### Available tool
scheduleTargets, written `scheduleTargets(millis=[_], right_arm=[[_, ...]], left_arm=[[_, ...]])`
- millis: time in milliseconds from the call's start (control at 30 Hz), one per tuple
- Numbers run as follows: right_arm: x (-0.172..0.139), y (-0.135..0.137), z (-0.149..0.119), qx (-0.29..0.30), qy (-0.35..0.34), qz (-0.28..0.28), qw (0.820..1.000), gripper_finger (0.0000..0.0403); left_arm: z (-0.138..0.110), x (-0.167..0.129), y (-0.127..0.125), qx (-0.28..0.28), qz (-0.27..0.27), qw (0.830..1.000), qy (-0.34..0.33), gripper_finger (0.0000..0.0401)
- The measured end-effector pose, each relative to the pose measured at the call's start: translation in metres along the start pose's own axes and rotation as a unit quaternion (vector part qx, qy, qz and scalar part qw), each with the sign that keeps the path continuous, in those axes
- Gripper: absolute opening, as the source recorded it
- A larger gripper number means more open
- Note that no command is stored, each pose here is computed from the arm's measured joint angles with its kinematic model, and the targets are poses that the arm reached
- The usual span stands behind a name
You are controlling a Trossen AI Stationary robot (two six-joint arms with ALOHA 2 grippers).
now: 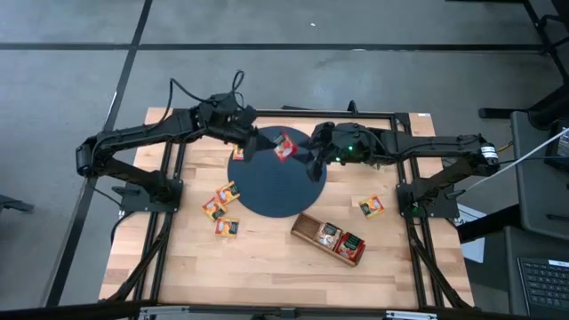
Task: Pick & Place Tea
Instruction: Put the red tea bag into the right section of the wooden organizer
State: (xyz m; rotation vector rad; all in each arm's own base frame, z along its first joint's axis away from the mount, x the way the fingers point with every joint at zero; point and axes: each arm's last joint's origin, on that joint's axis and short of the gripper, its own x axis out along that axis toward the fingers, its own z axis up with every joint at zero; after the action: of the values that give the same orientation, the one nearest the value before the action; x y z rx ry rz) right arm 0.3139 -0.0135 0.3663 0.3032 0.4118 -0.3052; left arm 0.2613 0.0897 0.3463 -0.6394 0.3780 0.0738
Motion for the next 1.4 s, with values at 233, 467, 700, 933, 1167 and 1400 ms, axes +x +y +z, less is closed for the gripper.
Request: scheduleTargets(millis=[233, 467, 700, 933, 1167, 1400], right_arm=[[0.0, 0.002, -0.001, 0.044, 0.014, 0.034, 0.998, 0.0218], [0.0, 0.002, 0.0, 0.044, 0.012, 0.034, 0.998, 0.0218], [0.0, 0.003, 0.003, 0.032, -0.005, 0.043, 0.999, 0.0211], [0.0, 0.004, 0.005, 0.023, -0.013, 0.054, 0.998, 0.0166], [0.0, 0.005, 0.005, 0.02, -0.007, 0.069, 0.997, 0.0138], [-0.001, 0.006, 0.007, 0.021, -0.017, 0.072, 0.997, 0.0134]], left_arm=[[-0.011, 0.006, -0.013, 0.232, 0.015, 0.972, 0.018, 0.0003], [-0.019, 0.012, -0.03, 0.332, -0.01, 0.943, 0.017, 0.0003], [-0.022, 0.013, -0.036, 0.356, -0.012, 0.934, 0.016, 0.0003], [-0.018, 0.013, -0.038, 0.362, -0.014, 0.932, -0.009, 0.0003], [-0.017, 0.013, -0.039, 0.364, -0.018, 0.931, -0.016, 0.0003], [-0.02, 0.013, -0.037, 0.359, -0.015, 0.933, 0.002, 0.0003]])
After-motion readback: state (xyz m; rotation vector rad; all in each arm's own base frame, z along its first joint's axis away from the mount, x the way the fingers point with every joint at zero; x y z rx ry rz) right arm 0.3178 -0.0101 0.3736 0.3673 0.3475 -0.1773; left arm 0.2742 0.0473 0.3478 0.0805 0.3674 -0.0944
